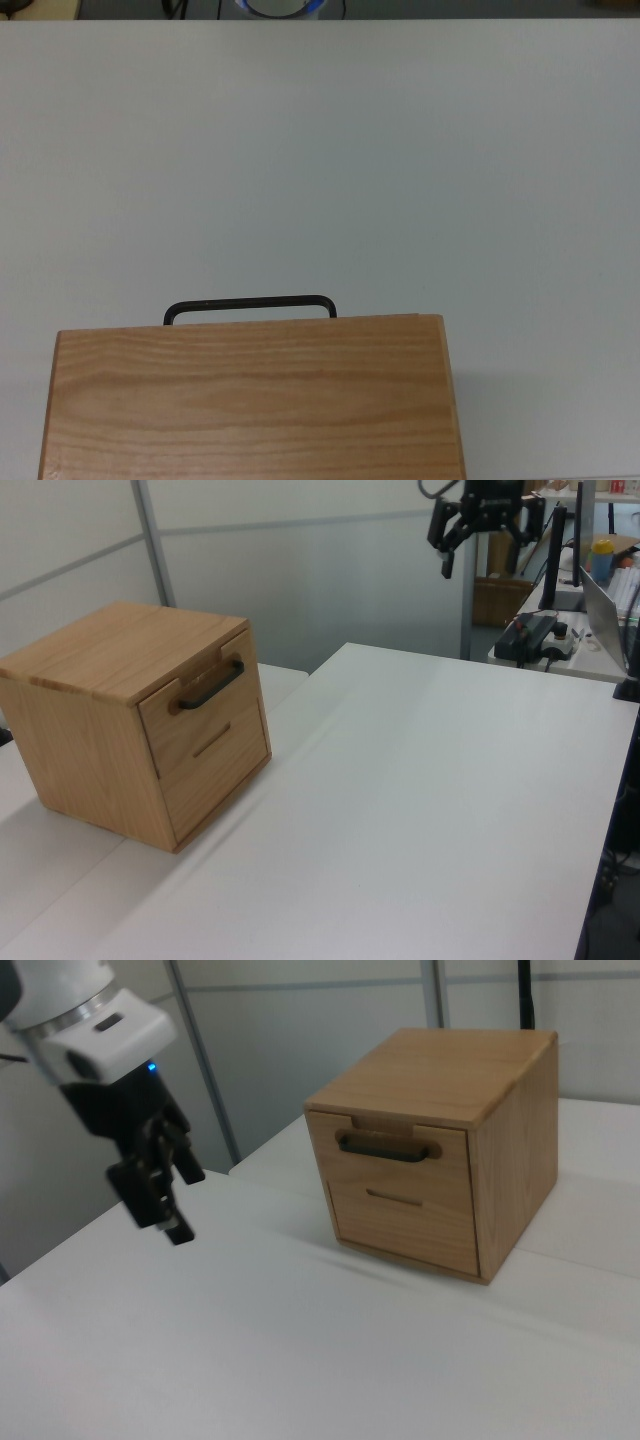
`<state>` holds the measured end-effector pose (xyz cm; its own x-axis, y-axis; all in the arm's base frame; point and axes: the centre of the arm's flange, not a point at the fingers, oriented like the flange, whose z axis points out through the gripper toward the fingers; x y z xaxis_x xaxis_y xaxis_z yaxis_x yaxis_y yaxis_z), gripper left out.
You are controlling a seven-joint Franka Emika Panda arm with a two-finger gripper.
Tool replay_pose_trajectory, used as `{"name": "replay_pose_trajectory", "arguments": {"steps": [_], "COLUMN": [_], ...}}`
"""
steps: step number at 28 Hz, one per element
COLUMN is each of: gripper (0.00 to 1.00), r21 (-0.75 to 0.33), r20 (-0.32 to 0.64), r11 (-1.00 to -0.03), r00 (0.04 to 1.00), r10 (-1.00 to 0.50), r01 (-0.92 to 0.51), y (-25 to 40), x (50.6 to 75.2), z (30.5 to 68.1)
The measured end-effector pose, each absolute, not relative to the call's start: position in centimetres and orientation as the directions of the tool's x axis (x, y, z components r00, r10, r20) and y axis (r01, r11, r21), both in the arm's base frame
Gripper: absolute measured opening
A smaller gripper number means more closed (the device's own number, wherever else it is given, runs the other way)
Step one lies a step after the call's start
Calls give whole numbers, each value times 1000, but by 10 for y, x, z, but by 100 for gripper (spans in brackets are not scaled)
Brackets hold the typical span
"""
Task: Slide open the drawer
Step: 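Raise the open gripper and swing it toward the wooden cabinet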
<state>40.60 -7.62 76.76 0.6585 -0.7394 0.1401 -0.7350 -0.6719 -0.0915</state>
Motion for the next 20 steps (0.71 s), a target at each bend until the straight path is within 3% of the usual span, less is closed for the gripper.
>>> {"name": "replay_pose_trajectory", "arguments": {"steps": [4, 8, 16, 20], "gripper": [100, 100, 100, 100], "r21": [-132, -175, -283, -369], "r20": [141, 129, 100, 86], "r11": [-595, -473, -247, -204], "r00": [579, 457, 228, 185], "r10": [-803, -880, -969, -979], "r01": [-793, -863, -927, -907], "y": [-70, -65, -62, -59], "x": [390, 388, 412, 428], "z": [761, 746, 712, 694]}}
